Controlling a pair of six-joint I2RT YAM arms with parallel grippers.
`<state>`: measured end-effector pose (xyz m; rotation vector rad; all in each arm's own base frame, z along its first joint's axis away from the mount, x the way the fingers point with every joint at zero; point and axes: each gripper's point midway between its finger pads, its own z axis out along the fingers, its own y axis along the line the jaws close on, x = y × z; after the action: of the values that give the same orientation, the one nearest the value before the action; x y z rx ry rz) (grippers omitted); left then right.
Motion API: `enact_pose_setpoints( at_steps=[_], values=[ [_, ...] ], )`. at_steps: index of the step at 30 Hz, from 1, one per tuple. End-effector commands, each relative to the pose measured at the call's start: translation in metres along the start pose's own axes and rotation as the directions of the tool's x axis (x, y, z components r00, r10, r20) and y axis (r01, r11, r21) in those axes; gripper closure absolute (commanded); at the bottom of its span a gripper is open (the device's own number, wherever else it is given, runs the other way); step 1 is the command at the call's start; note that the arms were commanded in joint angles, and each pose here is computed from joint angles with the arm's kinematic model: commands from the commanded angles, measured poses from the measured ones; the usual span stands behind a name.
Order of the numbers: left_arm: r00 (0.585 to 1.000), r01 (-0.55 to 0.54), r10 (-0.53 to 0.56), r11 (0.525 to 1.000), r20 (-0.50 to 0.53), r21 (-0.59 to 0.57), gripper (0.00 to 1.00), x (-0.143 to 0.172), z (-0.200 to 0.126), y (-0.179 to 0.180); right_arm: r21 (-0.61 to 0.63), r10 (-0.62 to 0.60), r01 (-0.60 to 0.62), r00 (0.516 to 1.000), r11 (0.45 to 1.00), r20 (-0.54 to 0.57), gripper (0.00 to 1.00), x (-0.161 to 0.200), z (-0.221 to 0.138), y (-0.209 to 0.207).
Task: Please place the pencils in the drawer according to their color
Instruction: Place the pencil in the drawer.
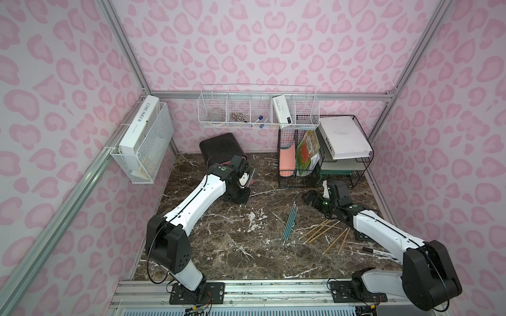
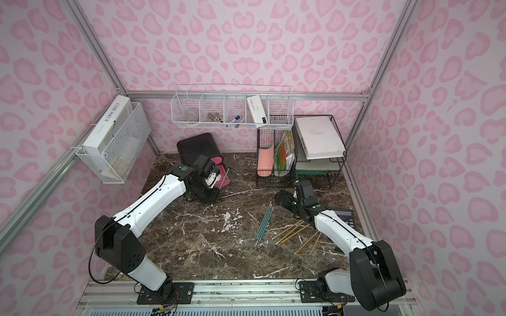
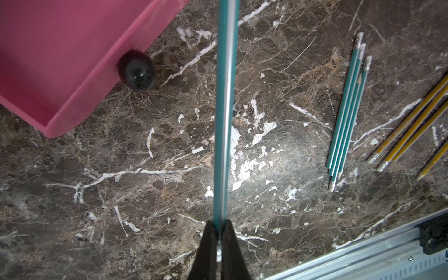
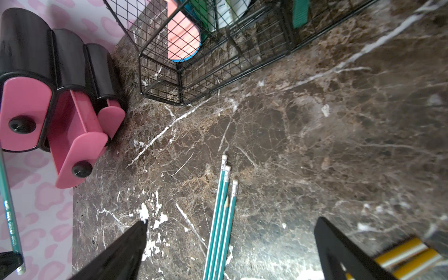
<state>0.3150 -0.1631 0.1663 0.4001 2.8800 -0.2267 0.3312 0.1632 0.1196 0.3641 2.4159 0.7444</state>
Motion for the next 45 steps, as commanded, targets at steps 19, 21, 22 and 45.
enact_pose_setpoints(
  at_steps=[19,21,22,45],
  values=[
    [0.984,0.075,-0.083,0.996,-0.158,-0.056,1.00,0.020,0.003,0.048,-0.106,-0.008,0.008,1.000,0.994,0.002,0.01,-0.015,0.014,0.040],
    [0.982,0.081,-0.090,0.995,-0.164,-0.062,1.00,0.020,0.004,0.051,-0.111,-0.004,0.004,1.000,0.994,-0.002,0.01,-0.014,0.015,0.041],
    [0.982,0.083,-0.092,0.995,-0.167,-0.063,1.00,0.019,0.005,0.052,-0.115,-0.003,0.002,1.000,0.993,-0.002,0.01,-0.014,0.015,0.042],
    [0.974,0.103,-0.112,0.993,-0.199,-0.057,1.00,-0.001,0.006,0.073,-0.116,0.016,-0.018,1.000,0.993,-0.014,0.01,-0.010,0.019,0.043]
  ],
)
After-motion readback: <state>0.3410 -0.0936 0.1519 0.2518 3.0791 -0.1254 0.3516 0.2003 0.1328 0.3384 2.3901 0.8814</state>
